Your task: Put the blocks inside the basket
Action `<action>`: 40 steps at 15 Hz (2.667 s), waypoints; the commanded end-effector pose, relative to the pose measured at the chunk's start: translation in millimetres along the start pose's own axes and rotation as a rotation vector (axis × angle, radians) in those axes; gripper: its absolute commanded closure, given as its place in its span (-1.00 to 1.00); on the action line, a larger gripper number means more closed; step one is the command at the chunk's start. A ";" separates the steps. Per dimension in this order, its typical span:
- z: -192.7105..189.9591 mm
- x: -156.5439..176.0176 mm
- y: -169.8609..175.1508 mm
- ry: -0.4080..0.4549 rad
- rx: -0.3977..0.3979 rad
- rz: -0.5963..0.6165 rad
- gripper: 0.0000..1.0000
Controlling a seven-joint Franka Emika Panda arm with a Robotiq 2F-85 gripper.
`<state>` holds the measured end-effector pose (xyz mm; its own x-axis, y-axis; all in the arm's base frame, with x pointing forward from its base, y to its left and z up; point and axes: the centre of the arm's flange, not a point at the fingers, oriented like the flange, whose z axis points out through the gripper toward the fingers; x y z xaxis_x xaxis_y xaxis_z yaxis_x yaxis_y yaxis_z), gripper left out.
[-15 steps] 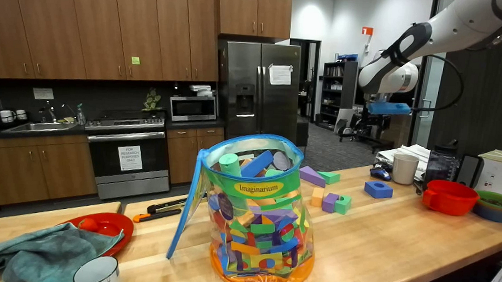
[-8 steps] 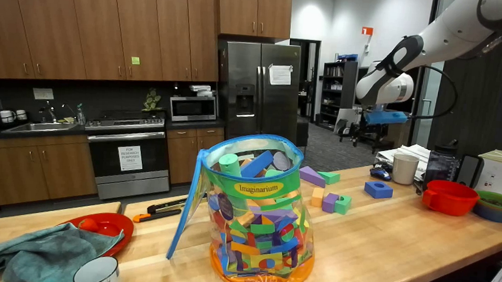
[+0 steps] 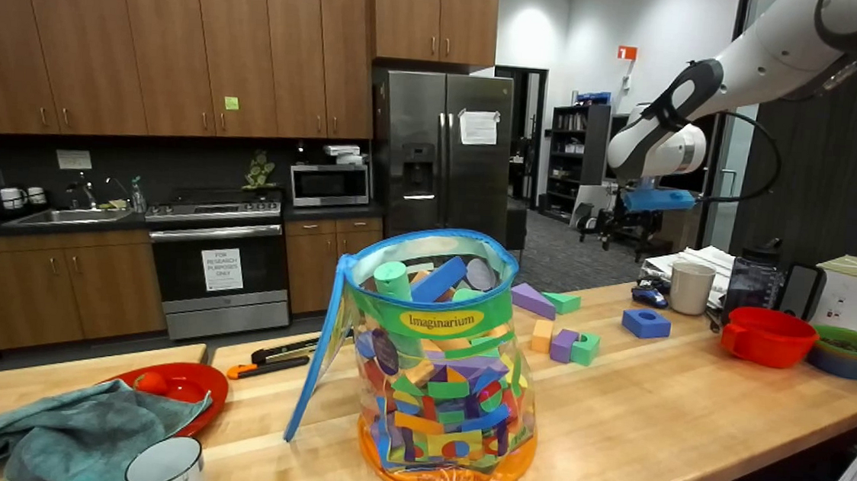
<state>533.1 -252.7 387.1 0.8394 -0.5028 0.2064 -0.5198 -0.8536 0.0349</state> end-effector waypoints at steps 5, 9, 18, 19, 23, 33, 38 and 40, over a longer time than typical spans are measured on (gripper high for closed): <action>32.7 -1.1 15.8 -0.021 -0.004 0.008 -1.00; 58.8 -10.9 25.6 -0.048 -0.015 0.006 -1.00; 104.1 -62.7 19.7 -0.095 -0.066 -0.125 -1.00; 108.8 -67.7 18.3 -0.098 -0.068 -0.138 -1.00; 120.7 -89.8 12.7 -0.092 -0.053 -0.183 -1.00; 136.2 -126.5 -23.2 0.024 0.046 -0.261 -1.00; 130.8 -120.4 -25.6 0.051 0.043 -0.248 -0.23; 125.8 -114.7 -24.2 0.069 0.036 -0.242 0.10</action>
<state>470.5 -184.8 227.1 0.9346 -0.2711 0.2304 -0.2904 -0.9554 0.0538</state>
